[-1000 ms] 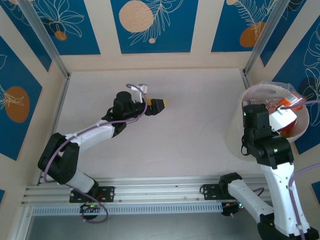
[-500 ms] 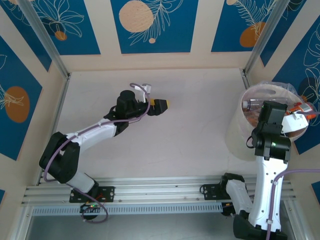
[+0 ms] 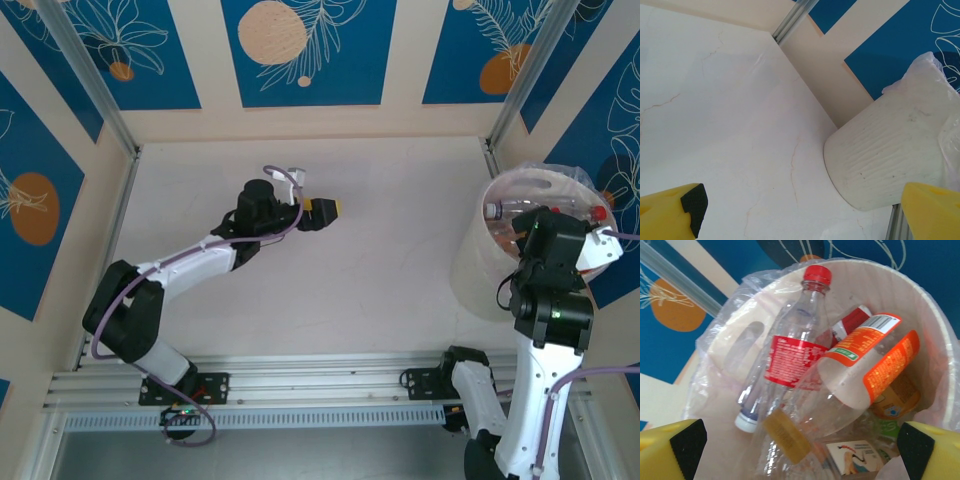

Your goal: Put the plastic bottles in the bin

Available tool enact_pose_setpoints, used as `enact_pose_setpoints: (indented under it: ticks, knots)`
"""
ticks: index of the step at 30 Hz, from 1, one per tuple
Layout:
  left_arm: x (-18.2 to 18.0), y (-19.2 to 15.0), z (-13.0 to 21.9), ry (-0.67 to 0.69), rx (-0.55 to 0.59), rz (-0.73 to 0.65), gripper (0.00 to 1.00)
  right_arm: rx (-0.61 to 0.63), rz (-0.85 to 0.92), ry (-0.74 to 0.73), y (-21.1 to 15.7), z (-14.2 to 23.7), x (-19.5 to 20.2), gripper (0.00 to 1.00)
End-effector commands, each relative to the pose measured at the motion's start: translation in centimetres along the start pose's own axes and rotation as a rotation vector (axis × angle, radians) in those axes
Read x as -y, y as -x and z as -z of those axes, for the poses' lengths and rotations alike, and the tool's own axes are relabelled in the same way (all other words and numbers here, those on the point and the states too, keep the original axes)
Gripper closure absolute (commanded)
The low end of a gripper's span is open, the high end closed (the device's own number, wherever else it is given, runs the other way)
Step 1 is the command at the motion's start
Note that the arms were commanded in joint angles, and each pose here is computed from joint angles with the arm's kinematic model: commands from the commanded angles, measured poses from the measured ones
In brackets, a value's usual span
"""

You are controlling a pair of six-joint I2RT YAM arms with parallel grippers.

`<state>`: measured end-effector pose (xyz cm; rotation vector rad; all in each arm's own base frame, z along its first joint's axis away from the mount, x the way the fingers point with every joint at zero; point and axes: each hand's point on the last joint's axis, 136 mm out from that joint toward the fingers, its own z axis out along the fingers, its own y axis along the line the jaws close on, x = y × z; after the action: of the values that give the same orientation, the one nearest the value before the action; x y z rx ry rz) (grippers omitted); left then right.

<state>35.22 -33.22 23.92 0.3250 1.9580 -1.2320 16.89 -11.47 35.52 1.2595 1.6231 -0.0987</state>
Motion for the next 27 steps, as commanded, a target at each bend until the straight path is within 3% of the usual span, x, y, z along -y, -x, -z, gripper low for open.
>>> enact_pose_setpoints:
  ticks: [1,7,11,15,20,23,27]
  knots:
    - [0.9,0.8,-0.5,-0.014,0.012,-0.039,0.0,-0.022,-0.01,0.127,0.5,1.4,-2.3,0.0]
    - [0.5,0.4,-0.8,-0.004,0.003,-0.027,0.0,-0.033,0.11,0.171,0.1,-1.2,-5.1,0.01]
    - [0.4,0.3,-0.7,0.006,-0.001,-0.03,0.0,-0.111,0.147,0.12,-2.1,-4.2,-5.3,0.0]
    - [0.2,0.3,-0.5,0.024,0.003,-0.036,0.0,-0.129,0.141,0.105,-2.9,-4.7,-5.0,0.01]
    - [0.2,0.6,-0.3,0.035,0.015,-0.04,0.0,-0.118,0.172,0.252,-1.7,-2.4,-8.2,0.01]
    - [0.0,1.0,0.3,0.065,0.038,-0.044,0.0,-0.121,0.21,0.414,-2.1,-0.7,-11.5,0.01]
    - [-2.0,2.1,2.2,0.224,0.1,-0.056,0.0,-0.125,0.316,0.676,-4.4,1.9,-16.8,0.01]
